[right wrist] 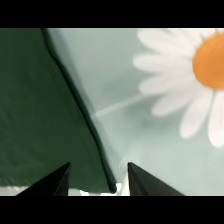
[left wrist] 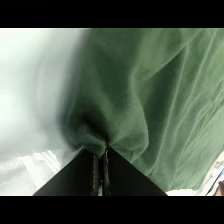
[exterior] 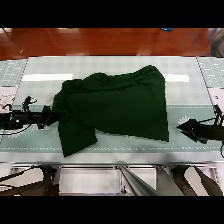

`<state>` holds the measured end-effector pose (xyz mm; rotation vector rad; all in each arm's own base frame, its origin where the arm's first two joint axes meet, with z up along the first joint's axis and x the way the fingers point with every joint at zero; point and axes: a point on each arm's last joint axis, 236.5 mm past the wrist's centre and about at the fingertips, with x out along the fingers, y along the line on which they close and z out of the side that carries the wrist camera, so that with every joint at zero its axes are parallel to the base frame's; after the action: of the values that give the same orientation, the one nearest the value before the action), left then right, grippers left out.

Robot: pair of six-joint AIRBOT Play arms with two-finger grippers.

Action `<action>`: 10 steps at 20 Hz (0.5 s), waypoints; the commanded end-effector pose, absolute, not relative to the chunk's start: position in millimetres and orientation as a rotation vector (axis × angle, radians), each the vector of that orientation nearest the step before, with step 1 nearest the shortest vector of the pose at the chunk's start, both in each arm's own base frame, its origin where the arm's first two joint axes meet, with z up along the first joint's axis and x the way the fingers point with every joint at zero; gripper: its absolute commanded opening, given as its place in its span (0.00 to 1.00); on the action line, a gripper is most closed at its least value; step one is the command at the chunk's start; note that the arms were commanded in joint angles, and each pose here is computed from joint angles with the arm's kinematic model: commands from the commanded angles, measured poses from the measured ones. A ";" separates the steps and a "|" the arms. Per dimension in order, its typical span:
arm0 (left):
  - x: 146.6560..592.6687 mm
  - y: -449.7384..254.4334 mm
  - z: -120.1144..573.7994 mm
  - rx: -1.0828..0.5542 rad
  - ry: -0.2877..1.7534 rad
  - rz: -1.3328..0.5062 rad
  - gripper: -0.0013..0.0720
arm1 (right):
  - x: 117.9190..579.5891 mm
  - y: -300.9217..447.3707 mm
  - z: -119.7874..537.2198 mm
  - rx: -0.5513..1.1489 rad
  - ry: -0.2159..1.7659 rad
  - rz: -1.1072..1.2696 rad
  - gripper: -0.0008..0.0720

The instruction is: Fold the shirts.

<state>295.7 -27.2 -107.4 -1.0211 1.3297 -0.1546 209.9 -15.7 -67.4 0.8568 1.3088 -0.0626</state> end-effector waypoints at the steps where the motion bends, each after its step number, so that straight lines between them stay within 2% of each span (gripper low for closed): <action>1: 296.7 -30.2 -105.5 -1.018 1.327 -0.174 0.04 | 174.0 -6.0 -80.2 0.870 1.462 -0.087 0.57; 5: 295.7 -31.4 -104.8 -1.021 1.332 -0.180 0.04 | 172.8 24.2 -86.2 0.892 1.528 0.034 0.57; 10: 295.6 -31.6 -104.8 -1.021 1.332 -0.180 0.04 | 176.9 41.6 -105.0 0.923 1.602 0.075 0.57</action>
<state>295.9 -30.8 -105.2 -1.0219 1.3303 -0.1755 173.7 29.5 -97.0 0.8962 1.5718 0.0436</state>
